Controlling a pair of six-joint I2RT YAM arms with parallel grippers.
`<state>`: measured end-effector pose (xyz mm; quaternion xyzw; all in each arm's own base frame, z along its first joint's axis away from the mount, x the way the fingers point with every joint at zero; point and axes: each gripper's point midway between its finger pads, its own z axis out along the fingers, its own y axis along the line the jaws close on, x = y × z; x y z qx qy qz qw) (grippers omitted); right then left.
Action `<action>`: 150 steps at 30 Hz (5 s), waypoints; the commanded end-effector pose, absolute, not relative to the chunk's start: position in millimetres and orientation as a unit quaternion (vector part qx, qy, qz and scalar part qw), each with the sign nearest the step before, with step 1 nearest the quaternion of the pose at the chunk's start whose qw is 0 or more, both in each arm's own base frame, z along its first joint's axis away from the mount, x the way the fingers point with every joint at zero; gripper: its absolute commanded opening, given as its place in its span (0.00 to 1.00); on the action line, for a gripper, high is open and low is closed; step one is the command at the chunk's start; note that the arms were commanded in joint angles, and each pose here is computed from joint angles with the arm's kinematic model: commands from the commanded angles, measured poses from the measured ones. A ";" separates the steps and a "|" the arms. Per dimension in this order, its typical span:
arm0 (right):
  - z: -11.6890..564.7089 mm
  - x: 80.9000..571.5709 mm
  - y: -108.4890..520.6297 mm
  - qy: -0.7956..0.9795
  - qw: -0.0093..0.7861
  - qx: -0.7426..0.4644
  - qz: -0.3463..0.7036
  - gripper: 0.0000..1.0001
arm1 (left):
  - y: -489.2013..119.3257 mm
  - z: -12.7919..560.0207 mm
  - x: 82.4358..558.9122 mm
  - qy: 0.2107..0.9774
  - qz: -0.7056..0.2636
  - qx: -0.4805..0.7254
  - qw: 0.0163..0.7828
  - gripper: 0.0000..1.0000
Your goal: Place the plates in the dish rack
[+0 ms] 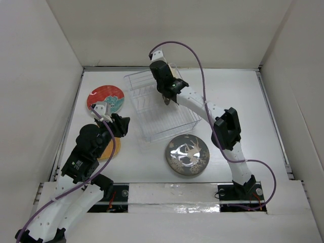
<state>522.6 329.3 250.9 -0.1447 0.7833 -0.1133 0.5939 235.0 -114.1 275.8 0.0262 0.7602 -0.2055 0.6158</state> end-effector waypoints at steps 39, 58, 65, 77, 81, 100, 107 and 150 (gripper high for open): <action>91.0 210.3 130.3 0.906 0.289 0.163 0.263 0.79 | -114.8 285.5 238.5 0.750 -0.209 0.020 0.627 0.14; 9.2 165.3 158.3 0.905 0.152 0.187 0.351 0.52 | -107.3 317.6 233.1 0.731 -0.204 0.021 0.651 0.21; -7.2 149.6 155.8 0.900 0.144 0.216 0.349 0.29 | -108.1 332.7 232.5 0.720 -0.214 0.016 0.660 0.21; 14.1 146.6 172.0 0.897 0.192 0.158 0.365 0.00 | -99.7 315.2 239.7 0.733 -0.189 -0.008 0.653 0.21; 64.1 146.7 187.8 0.877 0.258 0.101 0.393 0.00 | -96.4 308.8 242.2 0.738 -0.177 -0.013 0.651 0.21; 339.0 141.7 274.3 0.717 0.388 -0.116 0.567 0.00 | -79.0 295.8 249.2 0.751 -0.127 -0.042 0.647 0.20; 408.0 258.7 292.5 0.707 0.536 -0.085 0.452 0.00 | -57.6 312.6 234.0 0.716 -0.129 -0.088 0.680 0.20; 404.7 479.3 329.4 0.680 0.720 -0.050 -0.126 0.00 | -81.4 300.0 234.4 0.732 -0.166 -0.043 0.660 0.21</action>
